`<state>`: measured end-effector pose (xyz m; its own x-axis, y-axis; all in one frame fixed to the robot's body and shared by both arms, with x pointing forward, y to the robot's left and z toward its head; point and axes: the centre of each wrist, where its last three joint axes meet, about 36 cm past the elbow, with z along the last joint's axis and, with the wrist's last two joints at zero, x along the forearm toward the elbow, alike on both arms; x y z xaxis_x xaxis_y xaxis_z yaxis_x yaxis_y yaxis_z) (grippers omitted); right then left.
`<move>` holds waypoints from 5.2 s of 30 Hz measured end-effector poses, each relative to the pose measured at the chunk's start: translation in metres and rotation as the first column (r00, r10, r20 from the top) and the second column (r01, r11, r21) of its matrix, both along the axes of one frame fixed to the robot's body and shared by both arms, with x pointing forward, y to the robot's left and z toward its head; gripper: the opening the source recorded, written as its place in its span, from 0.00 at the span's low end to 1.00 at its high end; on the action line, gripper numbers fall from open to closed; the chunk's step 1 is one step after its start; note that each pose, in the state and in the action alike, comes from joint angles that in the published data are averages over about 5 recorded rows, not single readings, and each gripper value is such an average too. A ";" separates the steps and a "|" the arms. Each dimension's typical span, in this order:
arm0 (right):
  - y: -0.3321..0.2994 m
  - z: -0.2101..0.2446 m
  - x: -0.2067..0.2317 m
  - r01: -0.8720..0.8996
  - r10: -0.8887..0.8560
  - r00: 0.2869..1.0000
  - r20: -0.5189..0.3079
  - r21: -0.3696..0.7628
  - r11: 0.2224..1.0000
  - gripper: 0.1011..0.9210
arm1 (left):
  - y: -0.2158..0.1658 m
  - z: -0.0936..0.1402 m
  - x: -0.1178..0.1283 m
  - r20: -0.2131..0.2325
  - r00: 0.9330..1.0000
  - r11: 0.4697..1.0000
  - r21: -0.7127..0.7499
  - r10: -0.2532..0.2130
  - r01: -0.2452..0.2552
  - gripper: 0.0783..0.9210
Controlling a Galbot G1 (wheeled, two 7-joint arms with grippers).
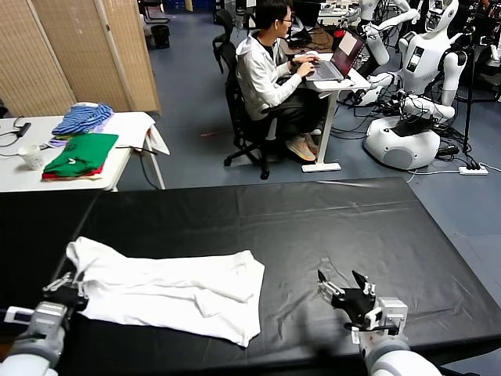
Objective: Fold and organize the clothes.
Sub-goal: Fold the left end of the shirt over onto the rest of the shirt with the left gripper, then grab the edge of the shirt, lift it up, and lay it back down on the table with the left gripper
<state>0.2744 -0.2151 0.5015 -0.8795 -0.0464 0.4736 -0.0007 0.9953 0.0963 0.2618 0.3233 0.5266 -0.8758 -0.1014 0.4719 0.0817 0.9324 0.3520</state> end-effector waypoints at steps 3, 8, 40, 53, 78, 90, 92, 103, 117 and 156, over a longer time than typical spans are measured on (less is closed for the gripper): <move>0.000 -0.001 0.001 0.001 -0.001 1.000 -0.001 -0.001 1.000 0.98 | -0.011 0.014 0.000 0.032 0.998 0.993 -0.103 -0.058 0.061 0.13; -0.001 -0.002 0.001 0.004 -0.004 1.000 -0.005 -0.001 1.000 0.98 | -0.022 0.024 0.005 0.065 0.988 0.957 -0.247 -0.138 0.150 0.13; 0.012 -0.010 -0.026 0.120 -0.120 0.990 -0.077 0.004 0.993 0.98 | -0.105 -0.021 0.034 -0.003 0.899 0.849 -0.328 -0.439 0.414 0.13; 0.016 -0.015 -0.023 0.140 -0.138 0.986 -0.091 0.020 0.990 0.98 | -0.113 -0.033 0.039 -0.016 0.902 0.845 -0.356 -0.432 0.398 0.13; 0.023 -0.015 -0.023 0.119 -0.115 0.989 -0.092 0.035 0.992 0.98 | -0.151 -0.064 0.013 -0.025 0.903 0.806 -0.461 -0.430 0.371 0.13; 0.027 -0.016 -0.021 0.103 -0.098 0.991 -0.092 0.047 0.994 0.98 | -0.149 -0.050 0.001 0.042 0.890 0.686 -0.622 -0.454 0.378 0.42; 0.027 -0.016 -0.021 0.102 -0.098 0.991 -0.093 0.047 0.994 0.98 | -0.145 -0.043 0.000 0.045 0.893 0.695 -0.610 -0.447 0.379 0.55; 0.028 -0.011 -0.025 0.027 -0.021 0.997 -0.075 0.070 0.997 0.98 | -0.099 -0.016 0.000 0.086 0.953 0.908 -0.290 -0.290 0.302 0.98; 0.052 -0.017 -0.016 -0.291 0.289 0.950 0.118 0.005 0.957 0.98 | -0.074 -0.042 -0.008 0.036 0.982 0.982 -0.033 -0.186 0.187 0.98; 0.095 -0.071 0.049 -0.321 0.325 0.946 -0.002 -0.166 0.932 0.98 | -0.064 -0.079 0.000 -0.074 0.984 0.987 -0.002 -0.161 0.161 0.98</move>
<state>0.3238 -0.1197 0.4305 -0.8414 -0.2545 0.4768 -0.3251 0.9430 -0.0704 0.2619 0.2592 0.4474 -0.8436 0.0356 0.5359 0.2563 0.9035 0.3435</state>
